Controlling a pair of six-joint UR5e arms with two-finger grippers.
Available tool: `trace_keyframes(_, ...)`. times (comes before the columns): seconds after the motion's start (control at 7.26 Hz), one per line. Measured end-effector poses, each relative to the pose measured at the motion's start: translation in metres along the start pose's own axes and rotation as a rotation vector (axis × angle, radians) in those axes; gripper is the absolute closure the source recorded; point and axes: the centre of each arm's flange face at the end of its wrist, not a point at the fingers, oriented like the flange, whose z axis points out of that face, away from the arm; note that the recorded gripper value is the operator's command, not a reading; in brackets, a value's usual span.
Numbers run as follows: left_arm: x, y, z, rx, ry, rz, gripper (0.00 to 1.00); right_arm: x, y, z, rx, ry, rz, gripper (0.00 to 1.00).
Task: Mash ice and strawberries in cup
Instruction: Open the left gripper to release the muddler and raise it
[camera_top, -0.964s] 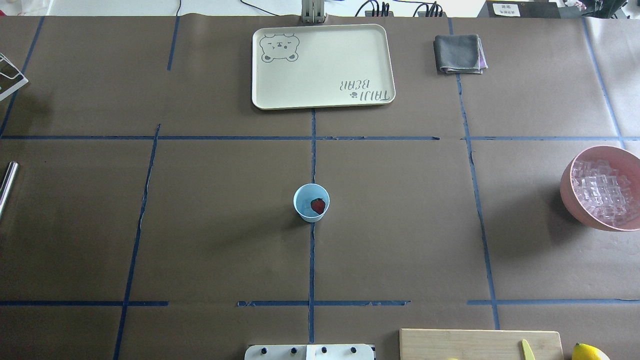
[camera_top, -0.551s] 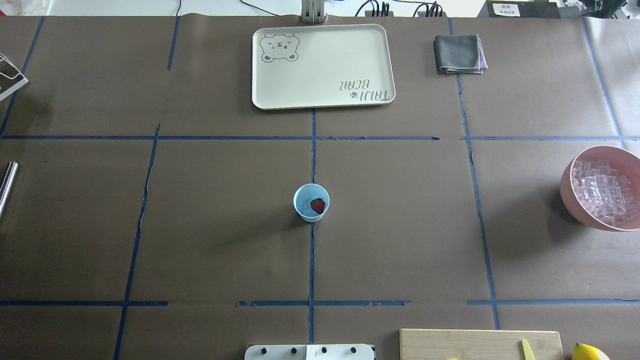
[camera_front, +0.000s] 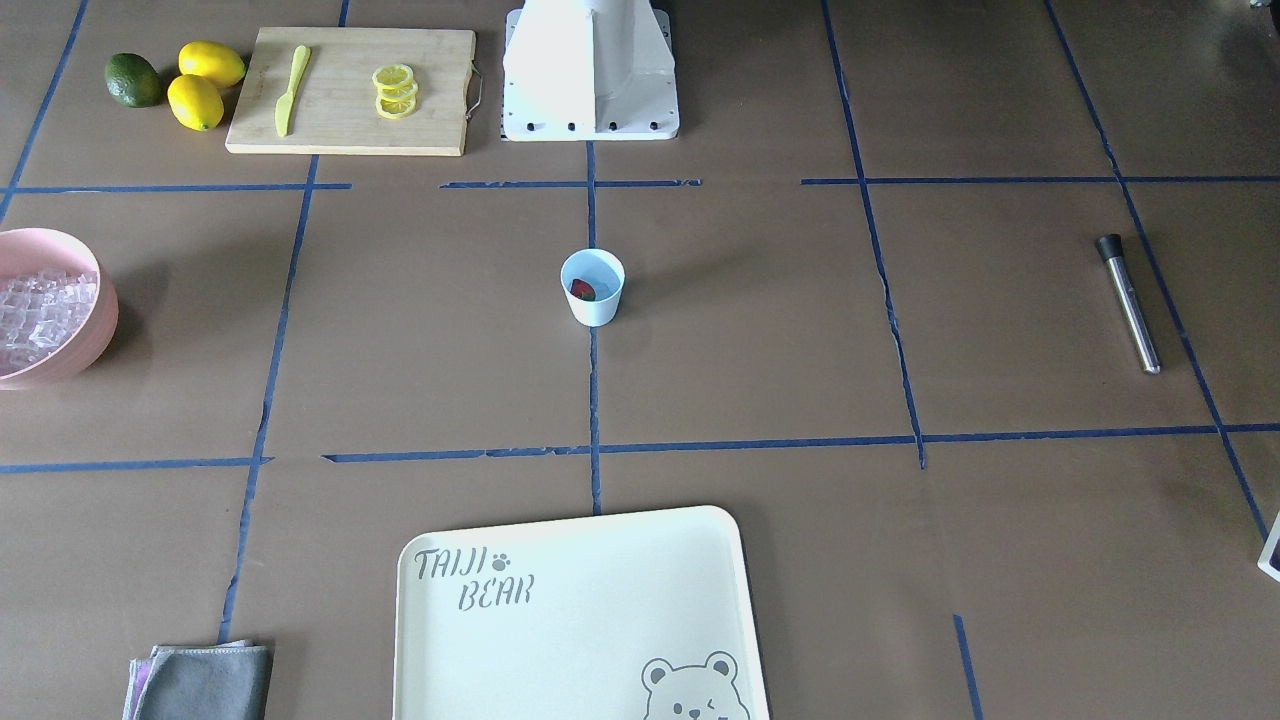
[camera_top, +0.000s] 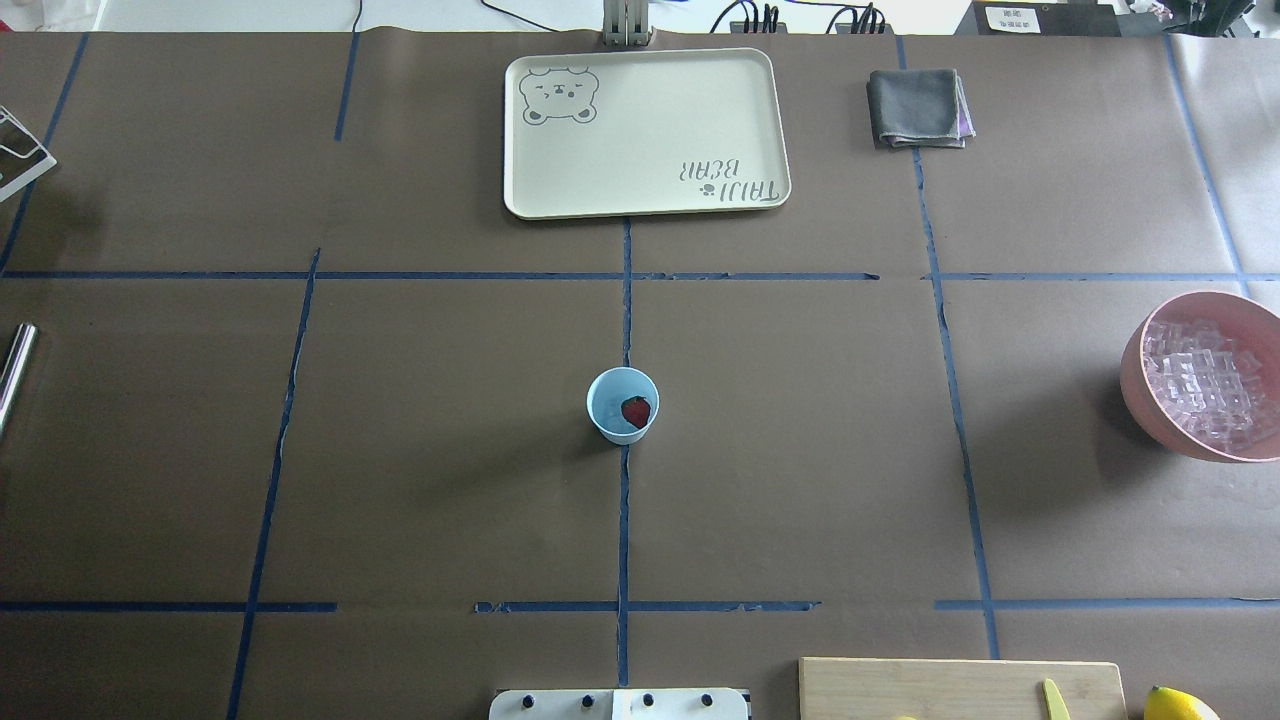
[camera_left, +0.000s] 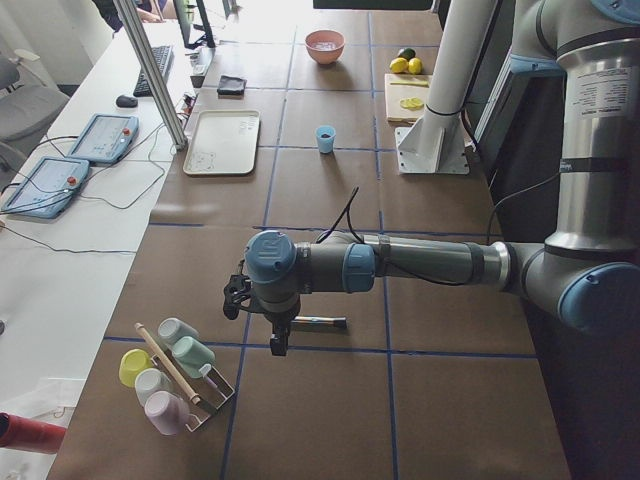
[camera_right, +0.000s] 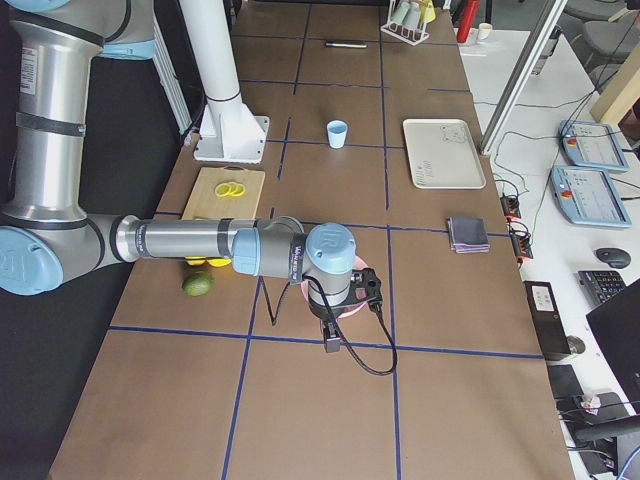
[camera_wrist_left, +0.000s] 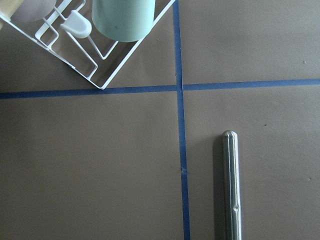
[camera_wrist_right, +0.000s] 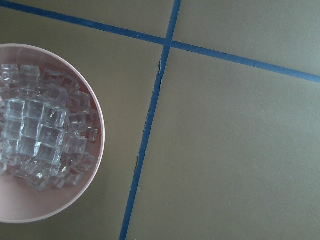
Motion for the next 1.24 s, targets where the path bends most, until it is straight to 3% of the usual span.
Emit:
trace_keyframes(0.41,0.004,0.001,-0.004,0.020,0.000,0.024,0.00,0.000,0.000,0.000,-0.001,0.000,0.004,0.00)
trace_keyframes(1.24,-0.008,0.010,0.008,0.000,-0.008,0.004,0.00,0.001,0.001,0.002,-0.003,-0.001,0.009,0.00)
